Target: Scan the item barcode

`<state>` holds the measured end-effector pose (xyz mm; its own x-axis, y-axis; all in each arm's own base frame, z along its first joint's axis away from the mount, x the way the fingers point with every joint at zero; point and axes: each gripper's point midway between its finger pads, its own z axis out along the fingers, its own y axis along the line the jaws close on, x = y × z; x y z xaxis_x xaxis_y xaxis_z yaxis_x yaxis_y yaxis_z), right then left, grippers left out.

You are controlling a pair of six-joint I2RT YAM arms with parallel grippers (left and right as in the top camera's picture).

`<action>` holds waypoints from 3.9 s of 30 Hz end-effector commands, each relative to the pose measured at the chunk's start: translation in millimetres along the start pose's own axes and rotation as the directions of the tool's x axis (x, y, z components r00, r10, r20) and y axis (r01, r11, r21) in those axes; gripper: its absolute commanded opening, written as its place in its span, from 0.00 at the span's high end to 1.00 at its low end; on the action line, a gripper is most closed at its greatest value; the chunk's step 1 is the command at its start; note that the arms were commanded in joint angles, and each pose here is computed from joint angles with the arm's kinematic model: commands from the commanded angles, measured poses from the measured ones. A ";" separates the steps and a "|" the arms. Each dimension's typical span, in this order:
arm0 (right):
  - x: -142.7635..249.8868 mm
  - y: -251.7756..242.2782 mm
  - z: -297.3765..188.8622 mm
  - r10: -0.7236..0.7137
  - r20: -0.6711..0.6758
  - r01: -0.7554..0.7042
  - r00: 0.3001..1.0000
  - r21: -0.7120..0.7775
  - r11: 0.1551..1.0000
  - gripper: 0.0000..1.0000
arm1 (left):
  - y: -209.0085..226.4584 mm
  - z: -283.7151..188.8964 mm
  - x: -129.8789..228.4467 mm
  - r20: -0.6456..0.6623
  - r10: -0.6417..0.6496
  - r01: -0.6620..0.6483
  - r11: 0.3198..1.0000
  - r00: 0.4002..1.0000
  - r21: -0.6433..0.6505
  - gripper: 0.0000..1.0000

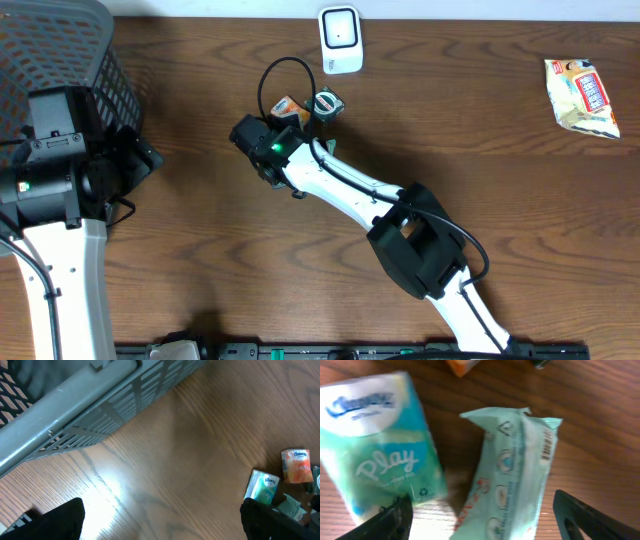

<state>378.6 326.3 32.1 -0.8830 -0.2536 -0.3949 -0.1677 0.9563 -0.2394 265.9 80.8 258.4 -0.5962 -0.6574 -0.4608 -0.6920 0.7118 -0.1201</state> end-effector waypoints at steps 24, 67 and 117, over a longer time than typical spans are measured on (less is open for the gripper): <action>-2.3 -35.2 -10.2 0.000 -0.002 0.000 1.000 0.108 0.994 0.27 | 1.2 -0.5 -1.0 0.003 -0.012 0.012 1.000 1.000 -0.004 0.03; 0.5 -57.4 -35.3 -0.041 -0.320 -0.198 0.946 -0.677 0.709 0.99 | 1.2 -0.5 -1.1 0.003 -0.012 0.012 1.000 1.000 -0.003 0.02; 6.1 -187.9 -73.1 0.273 -0.198 -0.337 0.941 -0.517 0.787 0.75 | 1.2 -0.5 -1.0 0.003 -0.012 0.012 1.000 1.000 -0.004 0.02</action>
<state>377.3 140.6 139.6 -0.9633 0.0921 -0.2520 -0.0223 0.9084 0.4175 265.9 80.8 258.4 -0.5962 -0.6574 -0.4608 -0.6920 0.7118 -0.1201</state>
